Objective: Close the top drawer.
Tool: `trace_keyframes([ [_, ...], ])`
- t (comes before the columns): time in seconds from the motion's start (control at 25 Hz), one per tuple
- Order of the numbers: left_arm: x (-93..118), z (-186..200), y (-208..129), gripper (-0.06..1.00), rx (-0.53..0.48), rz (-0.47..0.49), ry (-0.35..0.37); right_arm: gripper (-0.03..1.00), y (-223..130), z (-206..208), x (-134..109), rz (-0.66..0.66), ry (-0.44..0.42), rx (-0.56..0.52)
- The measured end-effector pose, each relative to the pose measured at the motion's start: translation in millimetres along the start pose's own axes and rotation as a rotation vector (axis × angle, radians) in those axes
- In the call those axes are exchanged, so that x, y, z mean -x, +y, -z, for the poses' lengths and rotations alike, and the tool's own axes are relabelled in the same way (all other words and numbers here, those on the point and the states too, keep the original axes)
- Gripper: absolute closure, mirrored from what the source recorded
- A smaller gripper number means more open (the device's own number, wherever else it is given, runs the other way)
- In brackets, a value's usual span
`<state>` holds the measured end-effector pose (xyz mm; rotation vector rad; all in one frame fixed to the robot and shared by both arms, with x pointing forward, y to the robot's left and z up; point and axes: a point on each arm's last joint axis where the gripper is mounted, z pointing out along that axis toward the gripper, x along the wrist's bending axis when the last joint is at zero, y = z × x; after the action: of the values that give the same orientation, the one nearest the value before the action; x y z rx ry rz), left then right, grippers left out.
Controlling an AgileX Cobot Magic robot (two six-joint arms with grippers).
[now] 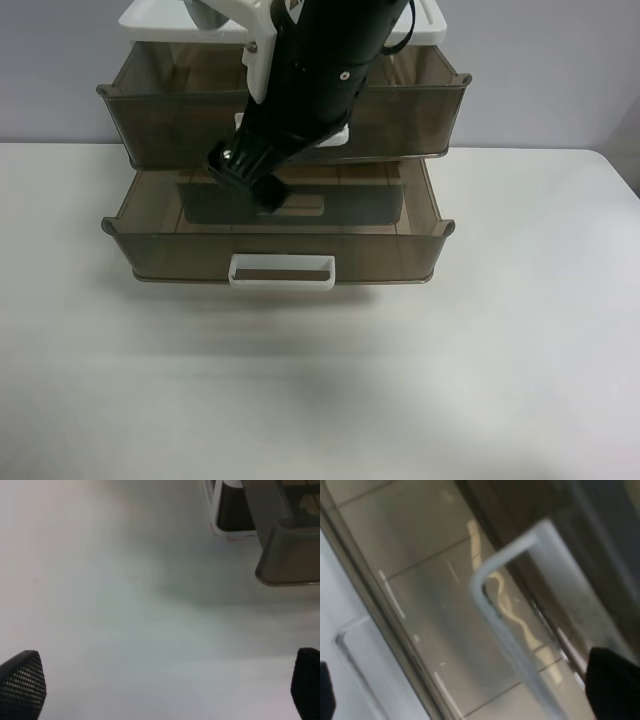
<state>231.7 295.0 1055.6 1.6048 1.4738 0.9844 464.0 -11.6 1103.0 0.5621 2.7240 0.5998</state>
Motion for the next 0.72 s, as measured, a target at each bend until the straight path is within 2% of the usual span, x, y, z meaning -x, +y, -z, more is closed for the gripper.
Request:
trace_keyframes([
  [0.2, 0, 0, 0, -0.05, 0.0, 0.0, 0.0, -0.01, 16, 27, -16, 0.067, 0.023, 0.013],
  [0.36, 0, 0, 0, -0.05, 0.0, 0.0, 0.0, -0.01, 13, 29, -41, 0.116, 0.091, -0.049],
  [0.48, 0, 0, 0, -0.05, 0.0, 0.0, 0.0, -0.01, 5, 20, -48, 0.131, 0.116, -0.096],
  [0.6, 0, 0, 0, -0.05, 0.0, 0.0, 0.0, -0.01, -3, 8, -48, 0.15, 0.093, -0.127],
  [0.72, 0, 0, 0, -0.05, 0.0, 0.0, 0.0, -0.01, -2, 1, -44, 0.16, 0.061, -0.112],
])
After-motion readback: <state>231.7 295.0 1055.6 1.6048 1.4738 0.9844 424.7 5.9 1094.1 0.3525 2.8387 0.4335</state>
